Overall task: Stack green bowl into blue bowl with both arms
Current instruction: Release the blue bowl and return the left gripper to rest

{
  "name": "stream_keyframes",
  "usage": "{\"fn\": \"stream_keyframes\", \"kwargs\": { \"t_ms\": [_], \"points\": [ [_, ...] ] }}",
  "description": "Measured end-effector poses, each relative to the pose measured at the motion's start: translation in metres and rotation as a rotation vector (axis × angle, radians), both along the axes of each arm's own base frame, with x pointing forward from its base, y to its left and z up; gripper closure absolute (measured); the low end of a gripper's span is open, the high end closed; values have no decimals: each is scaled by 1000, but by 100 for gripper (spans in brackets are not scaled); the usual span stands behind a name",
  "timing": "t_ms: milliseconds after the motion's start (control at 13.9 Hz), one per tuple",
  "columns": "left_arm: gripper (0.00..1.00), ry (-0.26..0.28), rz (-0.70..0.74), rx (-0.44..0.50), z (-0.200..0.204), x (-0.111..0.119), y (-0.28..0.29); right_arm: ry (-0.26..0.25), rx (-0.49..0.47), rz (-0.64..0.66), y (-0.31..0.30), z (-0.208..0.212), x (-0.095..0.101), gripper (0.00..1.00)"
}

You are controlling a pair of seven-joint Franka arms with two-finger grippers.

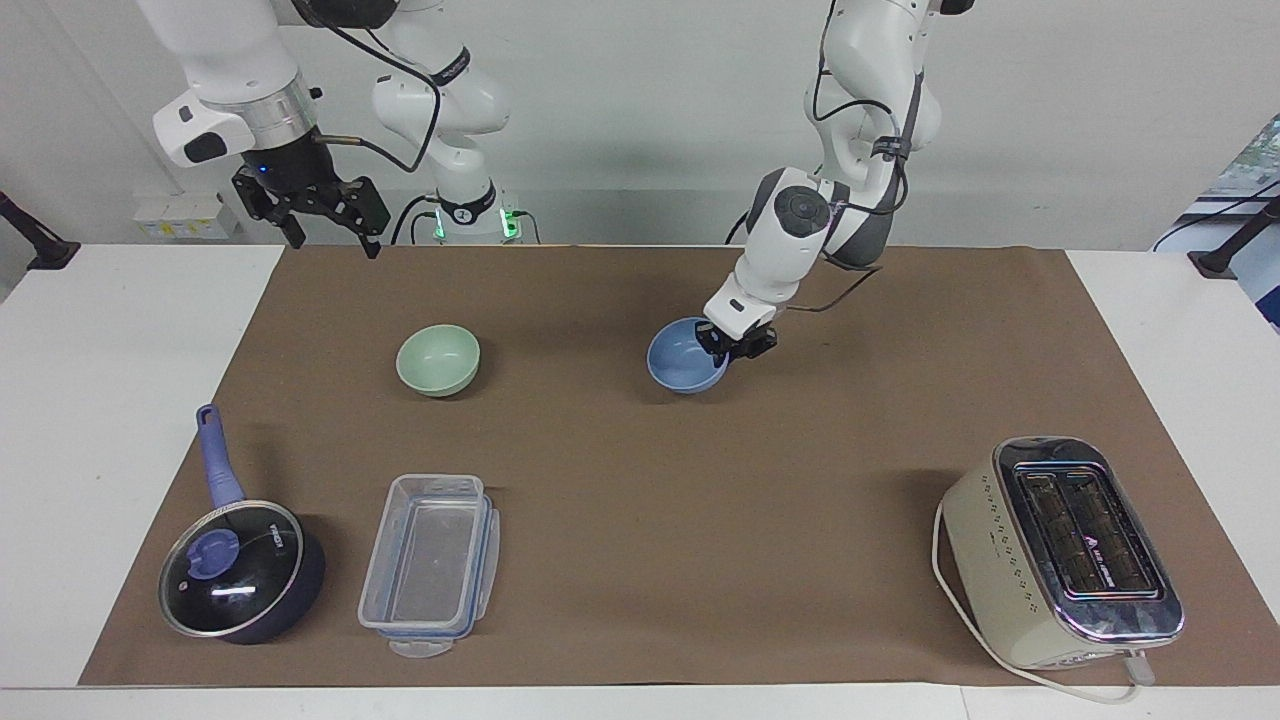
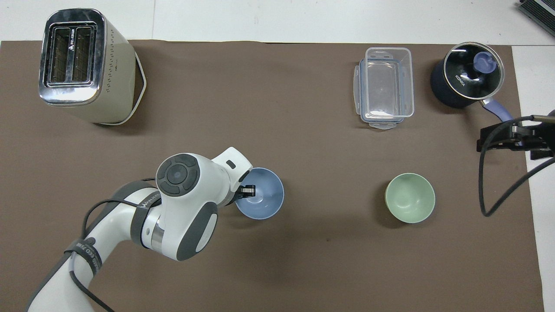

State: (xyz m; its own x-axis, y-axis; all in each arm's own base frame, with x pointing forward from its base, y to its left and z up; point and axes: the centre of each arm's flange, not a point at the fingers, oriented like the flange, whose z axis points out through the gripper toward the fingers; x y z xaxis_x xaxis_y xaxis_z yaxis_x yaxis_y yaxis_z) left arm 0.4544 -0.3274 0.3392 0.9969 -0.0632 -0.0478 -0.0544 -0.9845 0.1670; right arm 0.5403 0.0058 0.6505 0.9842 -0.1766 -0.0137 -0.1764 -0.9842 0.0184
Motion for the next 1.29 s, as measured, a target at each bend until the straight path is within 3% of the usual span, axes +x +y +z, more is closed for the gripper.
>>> {"fn": "stream_keyframes", "kwargs": {
  "t_ms": [287,574,861,1291],
  "points": [
    [89,-11,-16,1,-21,-17,-30,0,0,-12,-6,0,0,0],
    [48,-18,7,-1,-18,-7,-22,0,0,-12,-6,0,0,0],
    [2,-11,82,-13,26,29,15,0,0,-12,-6,0,0,0],
    [0,-38,149,-13,87,83,99,0,0,-12,-6,0,0,0]
  ]
}}
